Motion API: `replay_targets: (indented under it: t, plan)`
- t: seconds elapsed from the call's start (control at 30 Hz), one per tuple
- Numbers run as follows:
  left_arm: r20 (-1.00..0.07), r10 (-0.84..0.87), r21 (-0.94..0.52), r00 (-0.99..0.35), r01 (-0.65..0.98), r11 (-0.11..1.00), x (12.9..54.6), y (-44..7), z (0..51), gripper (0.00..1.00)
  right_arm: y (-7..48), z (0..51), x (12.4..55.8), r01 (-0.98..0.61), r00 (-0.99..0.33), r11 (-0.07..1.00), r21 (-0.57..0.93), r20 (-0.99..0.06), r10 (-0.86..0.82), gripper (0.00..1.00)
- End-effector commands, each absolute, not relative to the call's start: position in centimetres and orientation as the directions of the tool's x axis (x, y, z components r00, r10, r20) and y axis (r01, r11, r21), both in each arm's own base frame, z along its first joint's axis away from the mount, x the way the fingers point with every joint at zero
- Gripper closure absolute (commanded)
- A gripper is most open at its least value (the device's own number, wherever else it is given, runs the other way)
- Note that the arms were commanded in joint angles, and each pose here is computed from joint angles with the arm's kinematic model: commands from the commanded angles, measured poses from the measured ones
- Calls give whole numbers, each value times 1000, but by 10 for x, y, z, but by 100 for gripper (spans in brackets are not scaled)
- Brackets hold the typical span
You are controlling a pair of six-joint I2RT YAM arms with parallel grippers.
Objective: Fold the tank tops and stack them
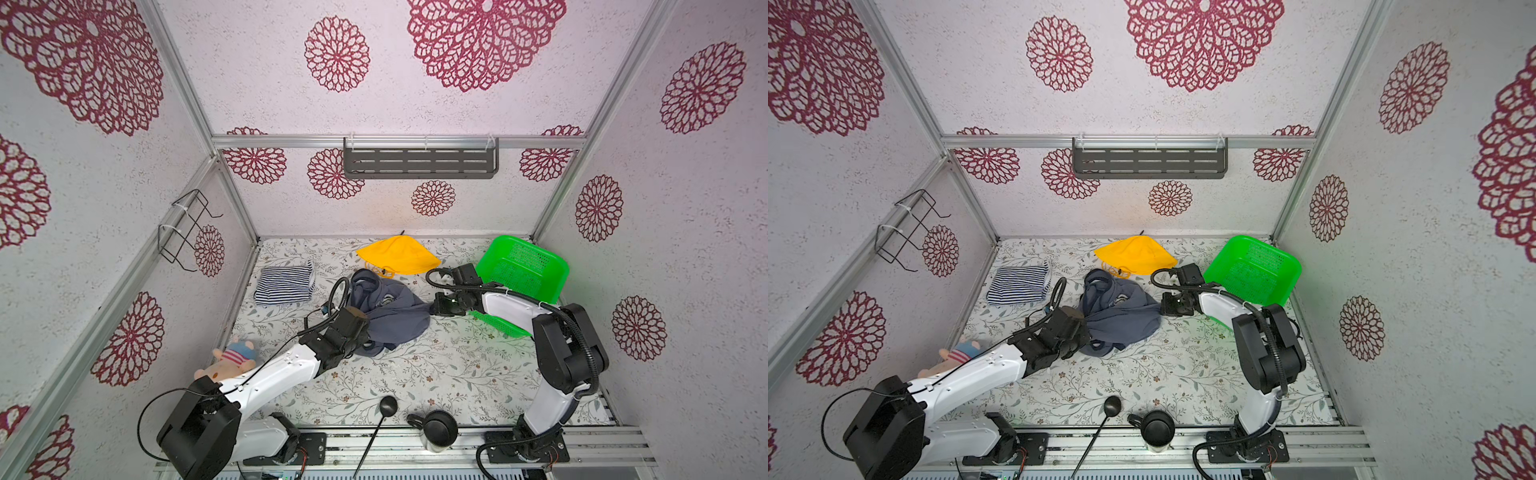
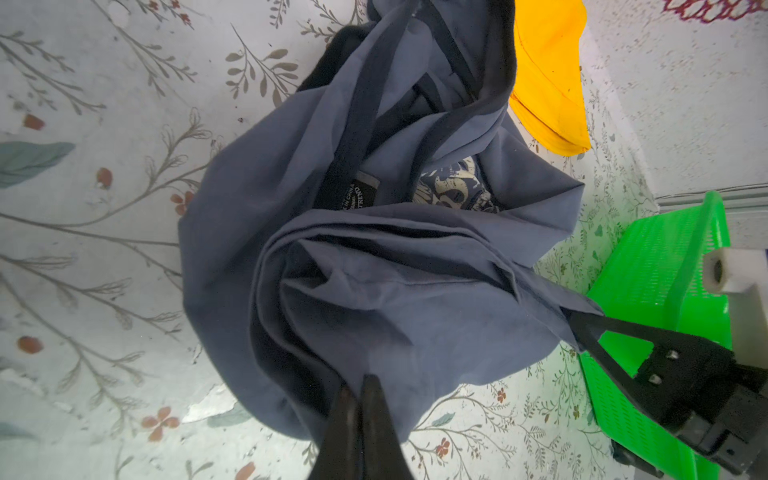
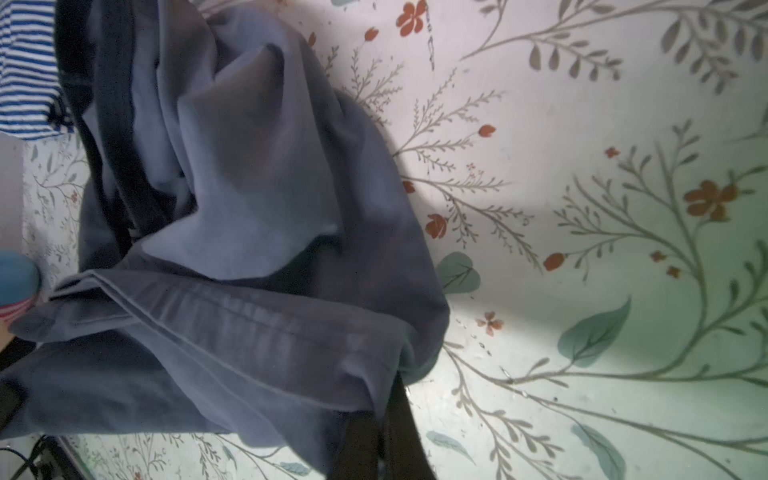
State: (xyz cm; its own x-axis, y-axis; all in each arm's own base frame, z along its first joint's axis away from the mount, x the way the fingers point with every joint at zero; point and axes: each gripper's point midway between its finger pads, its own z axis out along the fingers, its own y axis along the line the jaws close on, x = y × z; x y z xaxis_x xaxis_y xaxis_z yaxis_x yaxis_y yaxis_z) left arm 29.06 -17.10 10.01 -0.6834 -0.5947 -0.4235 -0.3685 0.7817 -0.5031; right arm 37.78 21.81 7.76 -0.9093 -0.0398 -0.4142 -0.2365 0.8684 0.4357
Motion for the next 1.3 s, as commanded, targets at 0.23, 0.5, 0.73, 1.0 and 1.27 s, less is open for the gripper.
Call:
replay_targets:
  t: [0.23, 0.5, 0.73, 1.0, 1.27]
  plan:
    - [-796, -230, -186, -561, -136, 973, 378, -100, 292, 100, 214, 266, 430, -433, -577, 857, 278, -816, -27, 100]
    - [-969, -72, -66, -238, -33, 997, 404, -80, 482, 100, 199, 403, 421, -494, -185, 859, 135, -982, 48, 100]
    - [-999, 0, 3, 38, 97, 995, 346, -78, 589, 100, 170, 507, 357, -505, 144, 863, 10, -985, 96, 100]
    - [-961, -107, -44, 254, 242, 969, 251, -69, 646, 100, 151, 567, 278, -567, 259, 824, -6, -951, 171, 100]
    - [-996, -63, -50, 68, 173, 984, 302, -64, 599, 100, 160, 551, 312, -544, 119, 839, 14, -988, 94, 100]
